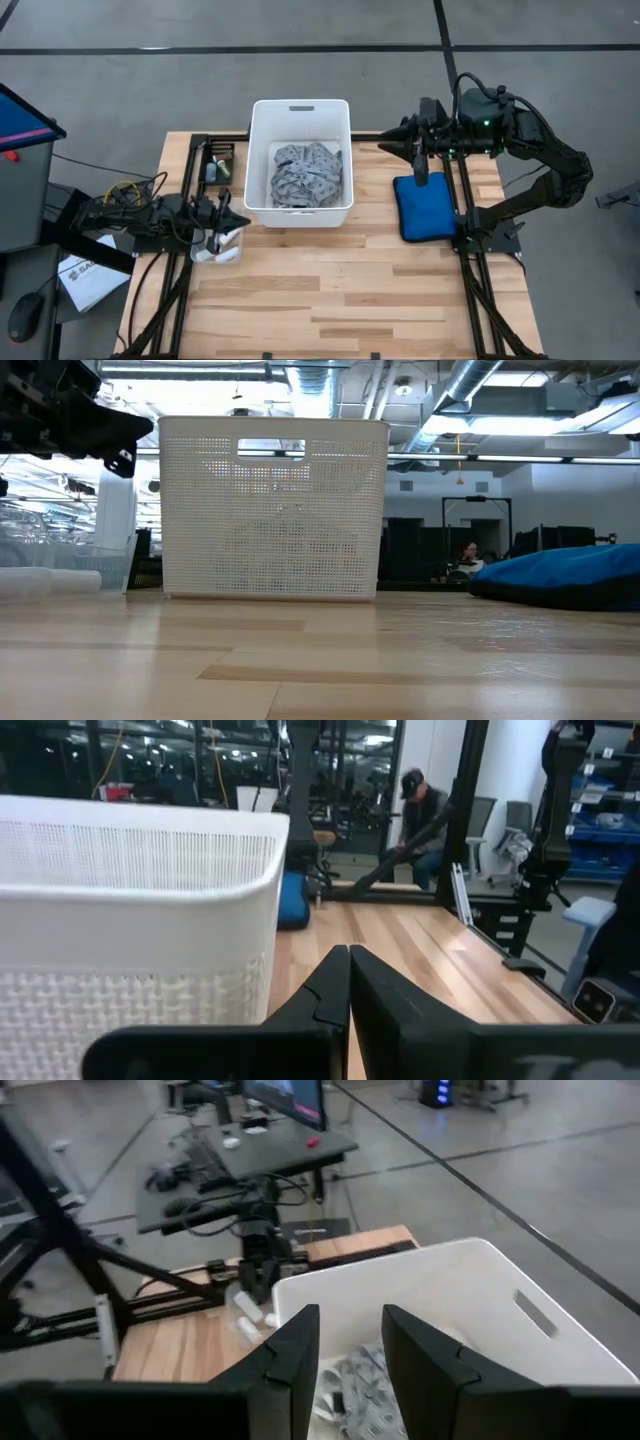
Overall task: Pick & Place Medicine items
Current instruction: Return to Home Position
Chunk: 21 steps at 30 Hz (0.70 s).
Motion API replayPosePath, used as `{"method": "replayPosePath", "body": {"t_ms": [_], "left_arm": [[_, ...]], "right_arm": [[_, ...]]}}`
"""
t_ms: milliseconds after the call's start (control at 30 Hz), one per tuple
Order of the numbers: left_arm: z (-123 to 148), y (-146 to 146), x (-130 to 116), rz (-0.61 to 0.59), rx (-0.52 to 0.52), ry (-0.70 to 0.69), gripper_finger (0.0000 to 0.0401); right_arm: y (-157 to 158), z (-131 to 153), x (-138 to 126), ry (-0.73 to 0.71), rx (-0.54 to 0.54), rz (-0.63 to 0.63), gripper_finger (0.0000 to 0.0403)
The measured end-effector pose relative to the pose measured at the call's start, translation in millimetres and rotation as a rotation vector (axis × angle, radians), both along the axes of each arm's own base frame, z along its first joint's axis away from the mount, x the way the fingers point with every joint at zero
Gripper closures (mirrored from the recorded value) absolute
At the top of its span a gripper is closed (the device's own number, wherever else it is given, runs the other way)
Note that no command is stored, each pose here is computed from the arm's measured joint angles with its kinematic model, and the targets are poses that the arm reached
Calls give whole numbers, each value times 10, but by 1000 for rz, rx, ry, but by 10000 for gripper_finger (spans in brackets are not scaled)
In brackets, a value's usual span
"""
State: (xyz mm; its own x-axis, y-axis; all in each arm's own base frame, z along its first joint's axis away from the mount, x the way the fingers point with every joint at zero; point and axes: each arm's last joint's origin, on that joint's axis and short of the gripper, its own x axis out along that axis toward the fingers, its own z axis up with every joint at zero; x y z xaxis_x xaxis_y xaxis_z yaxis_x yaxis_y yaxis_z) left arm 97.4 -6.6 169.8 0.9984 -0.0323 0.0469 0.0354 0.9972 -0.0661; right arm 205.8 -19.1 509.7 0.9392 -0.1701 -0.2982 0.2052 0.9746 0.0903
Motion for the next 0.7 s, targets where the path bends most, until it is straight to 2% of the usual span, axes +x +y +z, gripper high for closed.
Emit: {"method": "replayPosePath", "body": {"t_ms": [233,400,500,600,700], "left_arm": [[17,2,-1,8,-2,-18,397],[21,5,-1,16,-3,-21,396],[21,5,-1,15,-3,-22,397],[21,5,-1,16,-3,-22,398],[21,5,-1,15,-3,-22,398]], "right_arm": [[34,-21,46,20,-58,155,294],[83,-118,170,65,-67,382,294],[124,-246,230,84,-15,584,294],[143,-412,283,102,86,770,294],[158,-626,325,149,165,878,294]]}}
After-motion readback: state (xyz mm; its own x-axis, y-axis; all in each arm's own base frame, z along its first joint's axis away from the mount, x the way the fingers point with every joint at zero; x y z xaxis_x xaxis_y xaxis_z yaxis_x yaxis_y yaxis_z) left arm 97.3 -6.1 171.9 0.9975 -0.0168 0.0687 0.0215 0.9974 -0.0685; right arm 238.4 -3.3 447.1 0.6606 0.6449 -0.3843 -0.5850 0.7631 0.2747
